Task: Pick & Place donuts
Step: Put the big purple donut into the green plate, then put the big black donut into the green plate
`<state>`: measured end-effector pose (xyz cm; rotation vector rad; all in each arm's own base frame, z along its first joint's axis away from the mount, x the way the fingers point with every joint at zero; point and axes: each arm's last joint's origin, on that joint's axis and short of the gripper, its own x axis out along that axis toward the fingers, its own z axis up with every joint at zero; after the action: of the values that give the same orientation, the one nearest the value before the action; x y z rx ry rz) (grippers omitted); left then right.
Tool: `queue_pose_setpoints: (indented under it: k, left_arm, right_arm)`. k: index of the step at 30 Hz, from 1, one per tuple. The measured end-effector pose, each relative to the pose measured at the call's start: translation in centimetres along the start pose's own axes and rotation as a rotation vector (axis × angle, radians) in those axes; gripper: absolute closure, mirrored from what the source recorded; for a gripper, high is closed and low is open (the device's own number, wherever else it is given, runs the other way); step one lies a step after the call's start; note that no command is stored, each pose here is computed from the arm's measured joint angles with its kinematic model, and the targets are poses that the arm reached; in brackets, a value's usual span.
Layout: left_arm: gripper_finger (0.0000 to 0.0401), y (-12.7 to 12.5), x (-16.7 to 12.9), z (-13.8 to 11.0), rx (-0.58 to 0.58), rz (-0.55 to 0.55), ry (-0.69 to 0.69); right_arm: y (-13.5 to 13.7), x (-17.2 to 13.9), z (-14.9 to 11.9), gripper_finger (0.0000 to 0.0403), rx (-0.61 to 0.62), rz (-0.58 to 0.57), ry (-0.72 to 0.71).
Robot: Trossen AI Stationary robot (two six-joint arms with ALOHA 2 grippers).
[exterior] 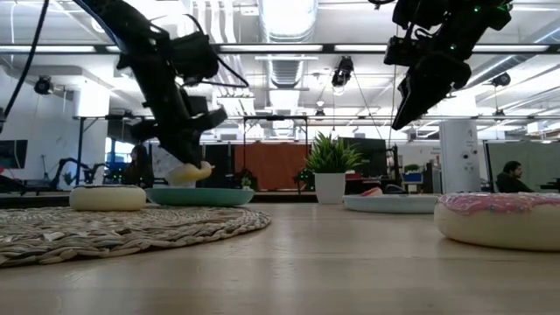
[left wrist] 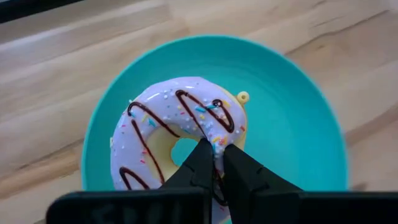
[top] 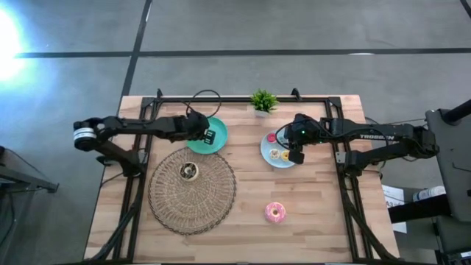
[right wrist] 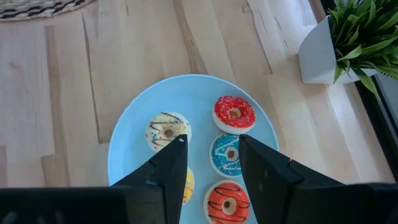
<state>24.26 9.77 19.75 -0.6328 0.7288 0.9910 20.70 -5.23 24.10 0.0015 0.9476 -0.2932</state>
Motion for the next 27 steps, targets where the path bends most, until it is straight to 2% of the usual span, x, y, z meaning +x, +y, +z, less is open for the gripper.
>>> queue_pose_setpoints:
  k: [5, 9, 16, 20, 22, 24, 27]
  left_arm:
    - [0.0383, 0.2, 1.6, -0.3, 0.008, 0.048, 0.039]
    - [0.0332, -0.1, 1.6, 0.0, 0.007, 0.039, 0.041]
    - [0.0247, -0.9, 0.0, 1.6, -0.001, -0.006, 0.019]
    - [0.0230, -0.9, -0.4, 1.7, 0.050, 0.016, 0.058]
    - [0.0230, -1.4, -1.1, 1.7, 0.072, -0.008, 0.069]
    - [0.0231, -2.3, -2.6, 1.1, 0.149, -0.058, 0.090]
    - [0.0232, -4.6, -5.8, -1.0, 0.375, -0.233, 0.104]
  right_arm:
    - [0.0, 0.0, 0.0, 0.0266, 0.007, 0.000, -0.004]
    - [0.0, 0.0, 0.0, 0.0266, 0.025, 0.001, -0.005]
    - [0.0, 0.0, 0.0, 0.0266, 0.034, 0.001, -0.005]
    - [0.0, 0.0, 0.1, 0.0266, 0.033, 0.001, -0.011]
    - [0.0, 0.0, 0.1, 0.0266, 0.031, 0.001, -0.011]
    - [0.0, 0.0, 0.1, 0.0266, 0.032, 0.001, -0.010]
    - [0.0, 0.0, 0.1, 0.0266, 0.031, 0.001, -0.010]
